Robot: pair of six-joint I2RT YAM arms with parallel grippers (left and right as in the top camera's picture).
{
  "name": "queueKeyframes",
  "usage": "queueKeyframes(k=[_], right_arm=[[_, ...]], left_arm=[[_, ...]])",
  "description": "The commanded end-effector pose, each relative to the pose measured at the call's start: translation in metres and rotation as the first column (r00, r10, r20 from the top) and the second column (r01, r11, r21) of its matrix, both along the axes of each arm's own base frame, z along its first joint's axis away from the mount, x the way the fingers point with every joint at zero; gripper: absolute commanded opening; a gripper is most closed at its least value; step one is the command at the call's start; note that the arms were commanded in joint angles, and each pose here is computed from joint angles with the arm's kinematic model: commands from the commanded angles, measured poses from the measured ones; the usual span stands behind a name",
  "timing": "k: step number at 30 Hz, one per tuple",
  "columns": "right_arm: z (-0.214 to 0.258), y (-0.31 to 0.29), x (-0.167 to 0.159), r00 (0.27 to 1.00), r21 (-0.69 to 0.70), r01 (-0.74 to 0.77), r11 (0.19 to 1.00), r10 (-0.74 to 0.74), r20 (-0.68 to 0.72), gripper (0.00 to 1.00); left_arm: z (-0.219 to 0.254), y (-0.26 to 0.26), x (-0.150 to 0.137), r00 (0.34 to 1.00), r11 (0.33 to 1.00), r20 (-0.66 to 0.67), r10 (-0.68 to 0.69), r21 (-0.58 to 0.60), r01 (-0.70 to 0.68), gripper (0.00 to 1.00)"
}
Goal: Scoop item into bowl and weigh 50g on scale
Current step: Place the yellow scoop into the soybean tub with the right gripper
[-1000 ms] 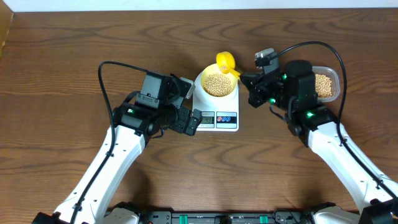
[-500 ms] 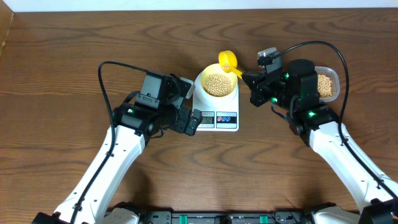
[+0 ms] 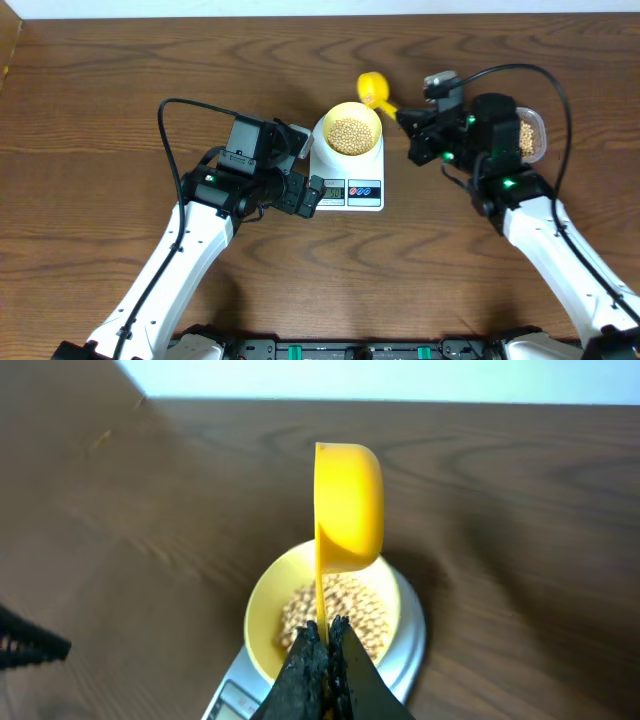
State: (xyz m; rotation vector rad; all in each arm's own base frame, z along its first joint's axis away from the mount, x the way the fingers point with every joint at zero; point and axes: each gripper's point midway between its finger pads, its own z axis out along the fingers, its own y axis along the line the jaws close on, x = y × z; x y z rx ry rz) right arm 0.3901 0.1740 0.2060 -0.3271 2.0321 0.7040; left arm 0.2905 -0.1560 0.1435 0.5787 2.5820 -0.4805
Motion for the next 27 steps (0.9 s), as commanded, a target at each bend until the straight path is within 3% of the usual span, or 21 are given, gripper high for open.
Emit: queueKeyframes(k=[1, 5, 12, 16, 18, 27], right_arm=[[0.030, -0.027, 0.004, 0.993, 0.118, 0.114, 0.986, -0.113, -0.017, 0.01], [0.049, -0.062, 0.005, 0.975, 0.180, 0.221, 0.958, -0.220, -0.028, 0.02], [0.051, -0.130, -0.017, 0.916, 0.155, 0.401, 0.903, -0.388, -0.106, 0.02], [0.036, -0.171, -0.032, 0.839, 0.100, 0.535, 0.839, -0.513, -0.181, 0.01], [0.019, -0.194, -0.041, 0.767, 0.033, 0.620, 0.784, -0.598, -0.233, 0.02], [-0.026, -0.207, -0.039, 0.695, -0.069, 0.653, 0.754, -0.632, -0.343, 0.01]], left_arm=[[0.000, -0.001, 0.001, 1.000, 1.000, 0.004, -0.014, 0.002, 0.014, 0.97], [0.000, -0.001, 0.001, 1.000, 1.000, 0.003, -0.014, 0.002, 0.014, 0.97], [0.000, -0.001, 0.001, 1.000, 1.000, 0.004, -0.014, 0.002, 0.014, 0.97], [0.000, -0.001, 0.001, 1.000, 1.000, 0.004, -0.014, 0.002, 0.014, 0.97], [0.000, -0.001, 0.001, 1.000, 1.000, 0.003, -0.014, 0.002, 0.014, 0.97], [0.000, -0.001, 0.001, 1.000, 1.000, 0.004, -0.014, 0.002, 0.014, 0.97]])
